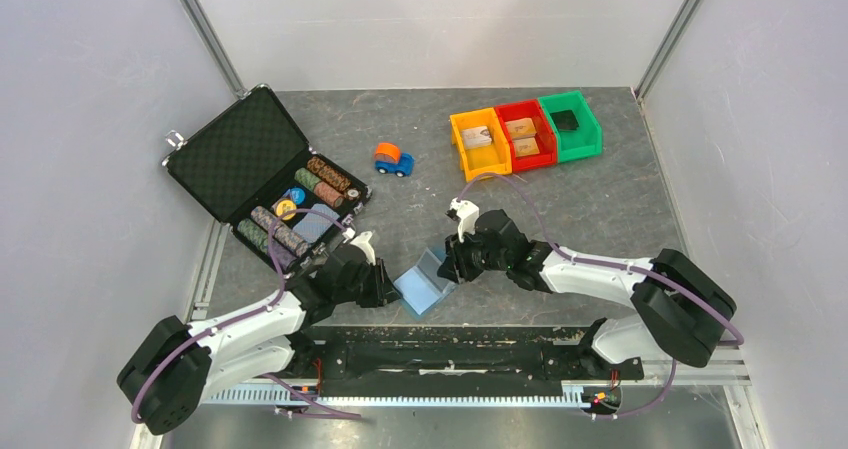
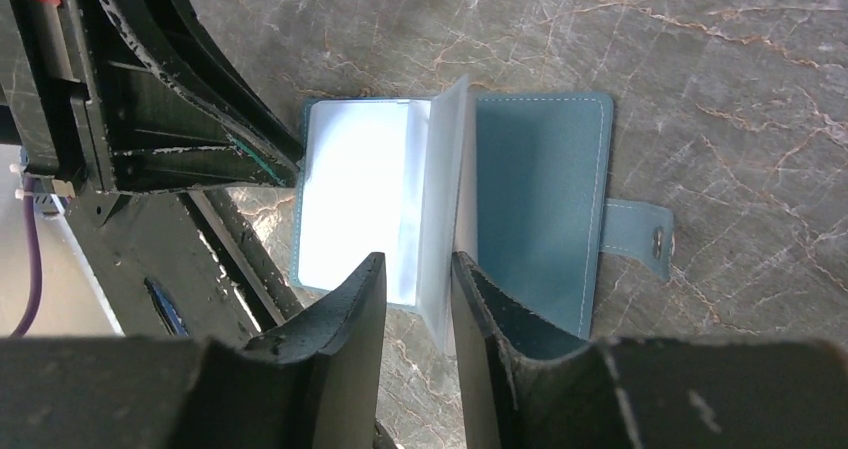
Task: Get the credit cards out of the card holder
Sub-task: Remove the credit card from the card holder.
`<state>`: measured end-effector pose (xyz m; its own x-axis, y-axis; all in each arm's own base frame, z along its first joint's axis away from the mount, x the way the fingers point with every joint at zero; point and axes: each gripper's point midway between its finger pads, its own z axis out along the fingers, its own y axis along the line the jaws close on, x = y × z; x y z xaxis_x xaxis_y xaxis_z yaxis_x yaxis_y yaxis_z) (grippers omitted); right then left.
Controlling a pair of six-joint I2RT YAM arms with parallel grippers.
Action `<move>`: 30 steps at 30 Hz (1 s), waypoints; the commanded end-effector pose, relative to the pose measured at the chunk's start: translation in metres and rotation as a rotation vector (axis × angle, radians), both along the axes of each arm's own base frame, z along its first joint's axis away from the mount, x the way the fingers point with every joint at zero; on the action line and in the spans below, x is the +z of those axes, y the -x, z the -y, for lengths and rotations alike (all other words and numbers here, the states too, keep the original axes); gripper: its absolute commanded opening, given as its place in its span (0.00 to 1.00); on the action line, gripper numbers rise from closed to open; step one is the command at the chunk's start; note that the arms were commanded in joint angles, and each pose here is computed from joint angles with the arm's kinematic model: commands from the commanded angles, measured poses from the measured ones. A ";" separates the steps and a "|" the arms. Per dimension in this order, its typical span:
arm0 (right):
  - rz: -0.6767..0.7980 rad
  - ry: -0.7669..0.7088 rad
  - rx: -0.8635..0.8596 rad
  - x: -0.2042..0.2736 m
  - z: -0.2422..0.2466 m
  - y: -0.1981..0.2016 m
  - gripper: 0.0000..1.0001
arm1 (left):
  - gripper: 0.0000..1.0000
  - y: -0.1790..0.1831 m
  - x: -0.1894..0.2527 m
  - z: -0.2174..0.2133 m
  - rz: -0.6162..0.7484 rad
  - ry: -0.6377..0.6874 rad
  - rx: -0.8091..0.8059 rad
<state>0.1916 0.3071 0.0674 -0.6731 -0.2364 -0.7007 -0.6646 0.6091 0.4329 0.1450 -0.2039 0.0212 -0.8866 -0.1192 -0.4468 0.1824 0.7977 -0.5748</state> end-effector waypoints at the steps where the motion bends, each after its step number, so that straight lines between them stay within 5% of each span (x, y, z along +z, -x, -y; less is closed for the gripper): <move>1: 0.036 -0.064 0.030 0.021 -0.010 0.000 0.34 | 0.30 -0.010 0.016 0.010 0.042 0.044 -0.003; 19: 0.022 -0.094 0.040 0.023 -0.012 0.005 0.26 | 0.30 -0.010 0.018 0.011 0.045 0.055 0.000; 30: 0.077 0.100 -0.107 -0.001 0.016 -0.028 0.38 | 0.30 -0.010 0.018 0.010 0.049 0.048 -0.001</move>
